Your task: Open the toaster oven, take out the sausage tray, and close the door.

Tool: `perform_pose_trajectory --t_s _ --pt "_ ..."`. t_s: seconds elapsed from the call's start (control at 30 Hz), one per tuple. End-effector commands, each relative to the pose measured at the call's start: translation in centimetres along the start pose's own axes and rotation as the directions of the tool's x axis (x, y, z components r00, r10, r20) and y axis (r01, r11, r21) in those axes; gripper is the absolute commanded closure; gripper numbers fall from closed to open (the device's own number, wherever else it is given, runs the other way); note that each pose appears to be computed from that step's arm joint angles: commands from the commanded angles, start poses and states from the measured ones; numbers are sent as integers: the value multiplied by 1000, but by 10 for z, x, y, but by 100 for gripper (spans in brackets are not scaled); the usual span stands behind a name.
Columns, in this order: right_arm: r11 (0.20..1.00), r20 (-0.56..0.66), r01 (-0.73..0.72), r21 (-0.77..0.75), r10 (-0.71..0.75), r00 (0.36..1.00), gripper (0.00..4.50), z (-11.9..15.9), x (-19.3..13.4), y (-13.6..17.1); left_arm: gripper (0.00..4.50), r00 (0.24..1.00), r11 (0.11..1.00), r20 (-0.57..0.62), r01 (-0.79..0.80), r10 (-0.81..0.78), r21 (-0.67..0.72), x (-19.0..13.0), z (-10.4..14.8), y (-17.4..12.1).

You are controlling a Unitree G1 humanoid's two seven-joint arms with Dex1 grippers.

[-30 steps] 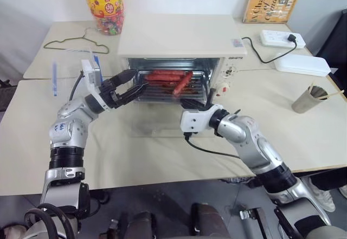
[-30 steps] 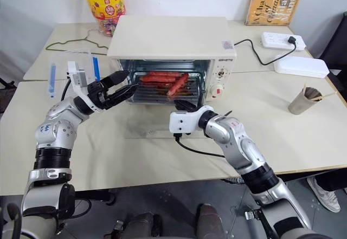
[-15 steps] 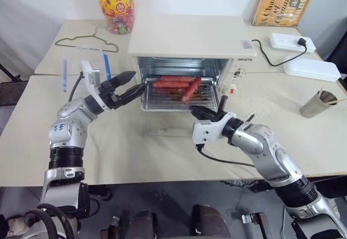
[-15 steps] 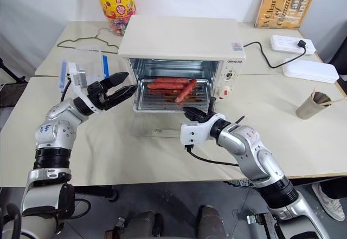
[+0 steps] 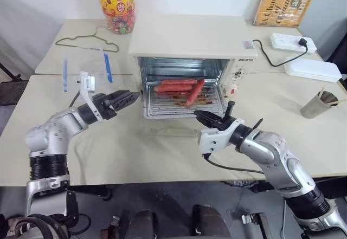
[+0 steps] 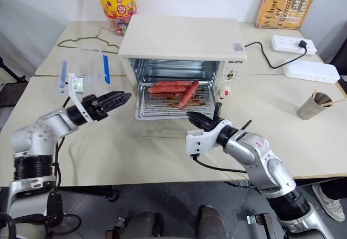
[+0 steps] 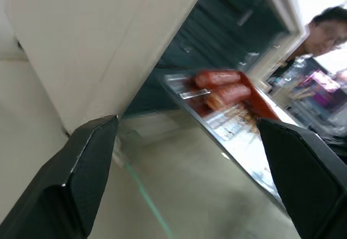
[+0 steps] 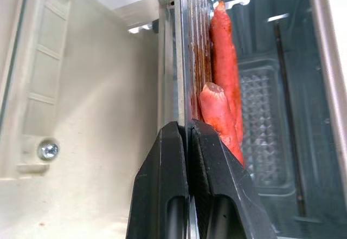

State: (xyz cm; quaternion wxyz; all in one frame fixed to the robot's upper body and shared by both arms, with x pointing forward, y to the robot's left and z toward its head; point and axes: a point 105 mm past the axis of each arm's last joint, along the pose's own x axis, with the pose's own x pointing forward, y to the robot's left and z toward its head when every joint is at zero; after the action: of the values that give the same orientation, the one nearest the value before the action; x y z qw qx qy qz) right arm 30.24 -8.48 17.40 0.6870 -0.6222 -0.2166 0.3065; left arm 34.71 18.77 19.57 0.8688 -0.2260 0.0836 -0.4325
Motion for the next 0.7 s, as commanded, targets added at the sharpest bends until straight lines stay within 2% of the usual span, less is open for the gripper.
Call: perform_pose_trajectory --t_s 0.03,0.17,0.3,0.5,0.6,0.7 --pt "998 43 51 -39 -49 998 444 10 -7 -14 15 998 996 -17 54 -56 -76 0 0 -19" --pt "997 63 49 -52 -46 997 444 11 -6 -16 15 998 988 3 58 -58 -140 5 5 -26" --pt "997 101 48 -67 -41 994 444 17 -3 -18 15 995 980 -59 65 -78 -189 9 -6 -35" --pt "997 145 49 -66 -39 989 444 24 2 -21 15 994 953 -68 61 -84 -297 18 -20 -40" --pt "995 161 53 -80 -39 986 444 25 4 -24 75 997 924 -34 50 -68 -380 22 -22 -36" --pt "996 161 50 -74 -37 986 444 23 5 -24 168 994 911 -80 41 -80 -411 22 -29 -39"
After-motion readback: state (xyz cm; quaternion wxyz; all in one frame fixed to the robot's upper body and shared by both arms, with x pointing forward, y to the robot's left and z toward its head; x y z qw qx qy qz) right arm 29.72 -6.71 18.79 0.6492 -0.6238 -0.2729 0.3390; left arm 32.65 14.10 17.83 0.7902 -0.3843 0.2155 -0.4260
